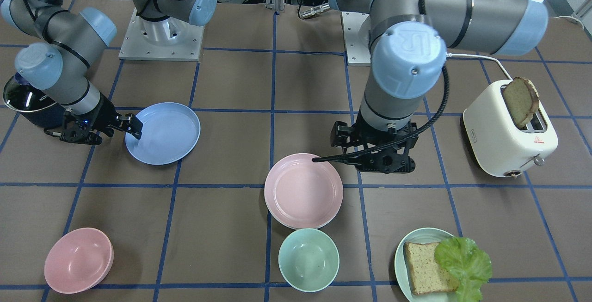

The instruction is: Stack three plates with pink and blue

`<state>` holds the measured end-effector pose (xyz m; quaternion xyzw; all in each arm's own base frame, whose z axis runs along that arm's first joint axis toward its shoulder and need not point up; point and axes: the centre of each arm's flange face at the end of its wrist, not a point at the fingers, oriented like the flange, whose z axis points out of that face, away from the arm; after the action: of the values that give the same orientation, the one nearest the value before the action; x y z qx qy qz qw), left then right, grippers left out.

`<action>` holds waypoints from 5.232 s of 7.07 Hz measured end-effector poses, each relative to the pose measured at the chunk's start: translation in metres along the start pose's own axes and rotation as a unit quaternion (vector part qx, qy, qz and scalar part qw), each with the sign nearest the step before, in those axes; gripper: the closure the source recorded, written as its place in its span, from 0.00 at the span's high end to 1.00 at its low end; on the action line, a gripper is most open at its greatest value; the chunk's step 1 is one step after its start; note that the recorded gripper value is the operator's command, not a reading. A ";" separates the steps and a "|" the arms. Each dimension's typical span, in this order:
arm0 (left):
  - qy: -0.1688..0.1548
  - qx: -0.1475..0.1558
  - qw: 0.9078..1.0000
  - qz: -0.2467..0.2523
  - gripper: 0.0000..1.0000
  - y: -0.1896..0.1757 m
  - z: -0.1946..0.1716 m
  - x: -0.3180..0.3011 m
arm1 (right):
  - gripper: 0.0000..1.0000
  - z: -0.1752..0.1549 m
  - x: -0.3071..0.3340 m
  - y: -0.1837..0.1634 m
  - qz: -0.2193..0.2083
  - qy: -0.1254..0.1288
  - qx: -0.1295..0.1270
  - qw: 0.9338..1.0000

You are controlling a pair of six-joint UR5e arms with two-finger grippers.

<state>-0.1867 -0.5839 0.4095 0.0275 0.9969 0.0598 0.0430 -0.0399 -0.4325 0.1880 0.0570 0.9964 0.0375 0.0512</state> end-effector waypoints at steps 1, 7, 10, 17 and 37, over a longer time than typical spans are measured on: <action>0.017 0.005 1.000 -0.003 1.00 0.018 -0.024 -0.009 | 0.09 0.002 -0.001 0.002 0.001 -0.003 -0.003 1.000; 0.052 0.057 0.997 0.025 1.00 0.102 -0.085 -0.014 | 0.00 -0.030 -0.010 0.007 -0.002 -0.014 0.011 1.000; 0.052 0.071 0.996 -0.004 1.00 0.102 -0.090 -0.017 | 0.00 -0.082 -0.068 -0.016 -0.005 -0.041 0.038 0.998; 0.050 0.074 0.996 -0.008 1.00 0.104 -0.093 -0.018 | 0.00 -0.073 -0.322 -0.087 0.084 -0.057 0.056 0.993; 0.050 0.074 0.996 -0.009 1.00 0.106 -0.094 -0.019 | 1.00 -0.302 -0.184 -0.089 -0.105 0.061 0.045 0.992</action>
<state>-0.1706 -0.4905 0.5170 0.0190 0.9997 -0.0134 -0.0082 0.0999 -0.5627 0.4981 -0.0480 0.9988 -0.0095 -0.0089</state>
